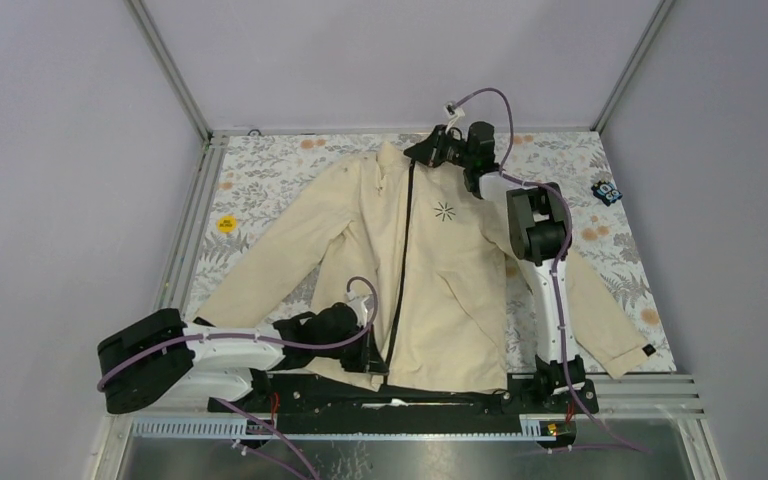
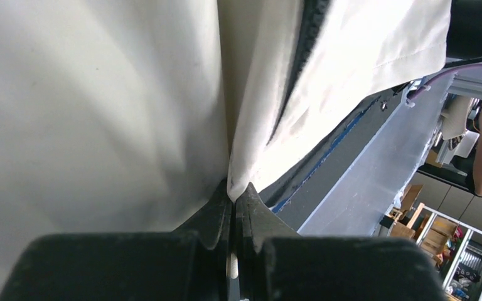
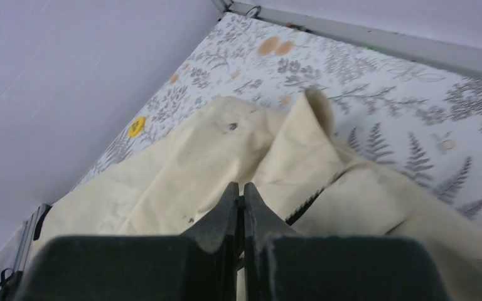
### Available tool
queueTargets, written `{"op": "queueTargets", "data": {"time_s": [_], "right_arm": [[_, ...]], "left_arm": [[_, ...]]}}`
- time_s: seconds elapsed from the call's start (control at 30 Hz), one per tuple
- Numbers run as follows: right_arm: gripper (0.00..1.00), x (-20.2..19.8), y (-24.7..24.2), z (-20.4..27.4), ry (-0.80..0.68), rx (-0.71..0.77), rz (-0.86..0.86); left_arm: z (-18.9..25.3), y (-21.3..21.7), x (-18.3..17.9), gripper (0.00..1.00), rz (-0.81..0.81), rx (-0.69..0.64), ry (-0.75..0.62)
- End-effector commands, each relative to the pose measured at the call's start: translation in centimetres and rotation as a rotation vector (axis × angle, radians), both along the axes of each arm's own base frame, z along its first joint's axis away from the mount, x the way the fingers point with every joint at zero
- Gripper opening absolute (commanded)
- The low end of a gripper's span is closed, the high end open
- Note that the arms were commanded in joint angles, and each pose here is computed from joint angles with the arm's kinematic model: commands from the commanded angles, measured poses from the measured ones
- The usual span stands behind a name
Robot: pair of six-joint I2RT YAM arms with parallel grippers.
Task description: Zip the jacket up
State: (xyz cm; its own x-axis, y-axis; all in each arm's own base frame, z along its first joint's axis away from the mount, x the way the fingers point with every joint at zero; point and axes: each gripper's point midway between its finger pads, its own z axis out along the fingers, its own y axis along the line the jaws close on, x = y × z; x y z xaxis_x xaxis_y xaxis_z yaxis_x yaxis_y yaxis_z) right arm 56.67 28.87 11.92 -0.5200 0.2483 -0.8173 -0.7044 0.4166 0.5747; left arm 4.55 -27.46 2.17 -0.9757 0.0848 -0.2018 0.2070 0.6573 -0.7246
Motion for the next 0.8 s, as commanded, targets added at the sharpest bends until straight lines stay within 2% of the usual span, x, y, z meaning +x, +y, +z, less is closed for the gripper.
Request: {"op": "queueTargets", "data": {"time_s": [0.0, 0.17, 0.27, 0.3, 0.43, 0.63, 0.77], "right_arm": [[0.00, 7.4, -2.4, 2.7, -0.100, 0.025, -0.142], [0.00, 14.5, -5.3, 1.1, -0.103, 0.035, -0.300], [0.00, 16.3, -8.0, 4.5, -0.212, 0.095, -0.416], [0.00, 16.2, -8.5, 2.5, -0.193, 0.082, -0.432], [0.00, 16.0, -8.1, 2.9, -0.257, 0.030, -0.382], [0.00, 13.6, -6.8, 7.3, -0.265, 0.083, -0.301], [0.00, 9.4, -4.5, 8.5, -0.224, 0.064, -0.150]], "left_arm": [[-0.2, -0.4, -2.4, 0.00, -0.090, 0.009, 0.064], [-1.0, -0.3, -2.3, 0.00, -0.082, 0.042, 0.067], [-1.5, -0.6, -2.3, 0.00, -0.080, 0.056, 0.074], [-1.7, -0.6, -2.2, 0.00, -0.081, 0.063, 0.078], [-2.3, -0.5, -3.3, 0.00, -0.076, 0.055, 0.129], [-4.1, 3.2, -6.6, 0.00, -0.104, 0.162, 0.223], [-1.8, 1.8, -5.3, 0.00, -0.144, 0.112, 0.131]]}}
